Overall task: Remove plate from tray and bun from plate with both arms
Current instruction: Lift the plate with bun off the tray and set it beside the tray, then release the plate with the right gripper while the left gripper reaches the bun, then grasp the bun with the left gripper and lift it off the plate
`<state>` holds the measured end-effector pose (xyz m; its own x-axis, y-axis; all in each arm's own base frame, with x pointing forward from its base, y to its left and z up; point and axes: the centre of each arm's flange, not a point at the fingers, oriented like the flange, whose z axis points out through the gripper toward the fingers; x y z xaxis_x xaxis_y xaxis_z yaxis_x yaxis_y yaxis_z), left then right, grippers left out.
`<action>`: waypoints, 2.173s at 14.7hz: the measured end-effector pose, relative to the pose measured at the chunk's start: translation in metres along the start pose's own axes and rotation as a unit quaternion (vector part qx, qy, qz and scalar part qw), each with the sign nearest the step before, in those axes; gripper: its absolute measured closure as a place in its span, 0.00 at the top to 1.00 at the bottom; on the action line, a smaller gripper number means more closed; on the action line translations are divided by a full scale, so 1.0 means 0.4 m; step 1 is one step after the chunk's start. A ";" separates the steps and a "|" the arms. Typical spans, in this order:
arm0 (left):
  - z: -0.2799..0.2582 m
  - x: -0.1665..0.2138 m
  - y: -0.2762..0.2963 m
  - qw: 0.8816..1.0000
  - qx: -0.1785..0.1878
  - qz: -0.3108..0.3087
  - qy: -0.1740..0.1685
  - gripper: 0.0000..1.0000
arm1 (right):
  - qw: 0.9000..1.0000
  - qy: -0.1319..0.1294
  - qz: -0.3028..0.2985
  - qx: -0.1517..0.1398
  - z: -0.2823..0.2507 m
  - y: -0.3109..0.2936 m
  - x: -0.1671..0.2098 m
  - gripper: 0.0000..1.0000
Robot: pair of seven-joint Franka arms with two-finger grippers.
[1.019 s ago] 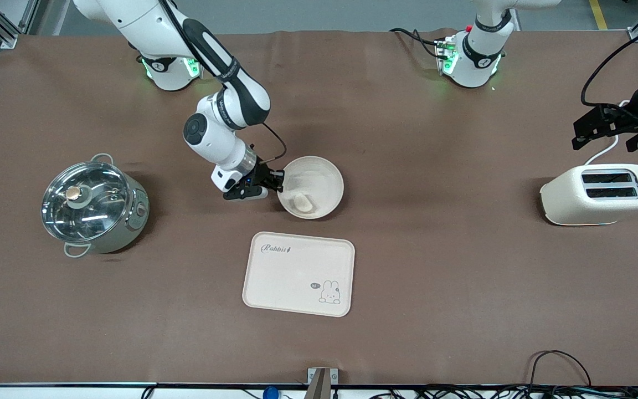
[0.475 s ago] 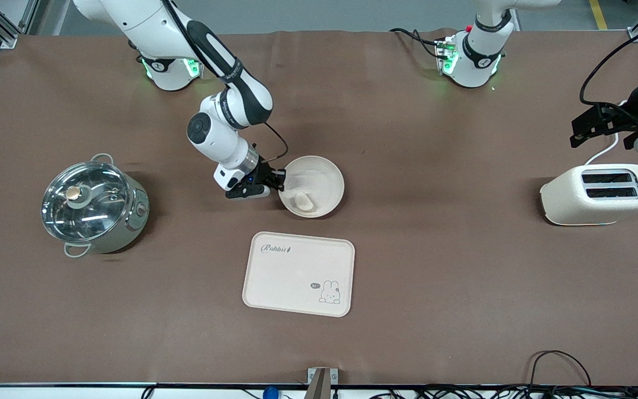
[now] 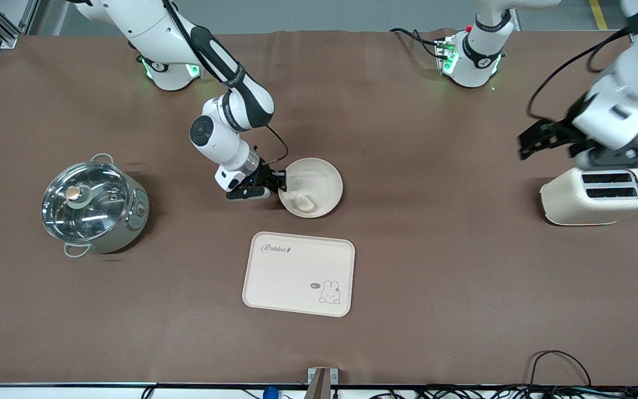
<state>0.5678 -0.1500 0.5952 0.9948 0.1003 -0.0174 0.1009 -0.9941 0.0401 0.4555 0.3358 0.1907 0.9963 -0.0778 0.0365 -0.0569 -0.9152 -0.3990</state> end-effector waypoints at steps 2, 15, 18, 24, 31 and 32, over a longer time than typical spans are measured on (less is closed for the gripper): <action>0.101 0.013 0.150 0.999 -0.017 -0.035 -0.001 1.00 | 1.000 -0.002 0.005 0.014 -0.050 -0.046 0.016 0.59; 0.799 -0.261 0.876 0.985 -0.055 -0.163 0.024 1.00 | 0.984 -0.119 -0.003 -0.129 -0.901 0.256 0.240 1.00; 0.938 -0.318 0.927 0.981 -0.064 -0.183 0.024 0.99 | 0.977 -0.110 0.000 -0.181 -1.091 0.335 0.270 1.00; 1.032 -0.302 0.923 0.976 -0.079 -0.201 0.033 0.97 | 0.977 -0.071 -0.012 -0.202 -1.436 0.423 0.264 1.00; 1.028 -0.298 0.927 0.969 -0.091 -0.226 0.035 0.33 | 0.977 -0.042 -0.023 -0.207 -1.479 0.395 0.259 1.00; 1.028 -0.298 0.927 0.969 -0.091 -0.226 0.035 0.25 | 0.977 -0.041 -0.025 -0.207 -1.478 0.391 0.260 1.00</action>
<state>0.4813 -0.5476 0.2015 0.8467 0.5320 -0.0069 0.5204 -0.8253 0.2195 0.5121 -0.0493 0.6737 0.9993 -0.0135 -0.0340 -0.0133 -0.9999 0.0079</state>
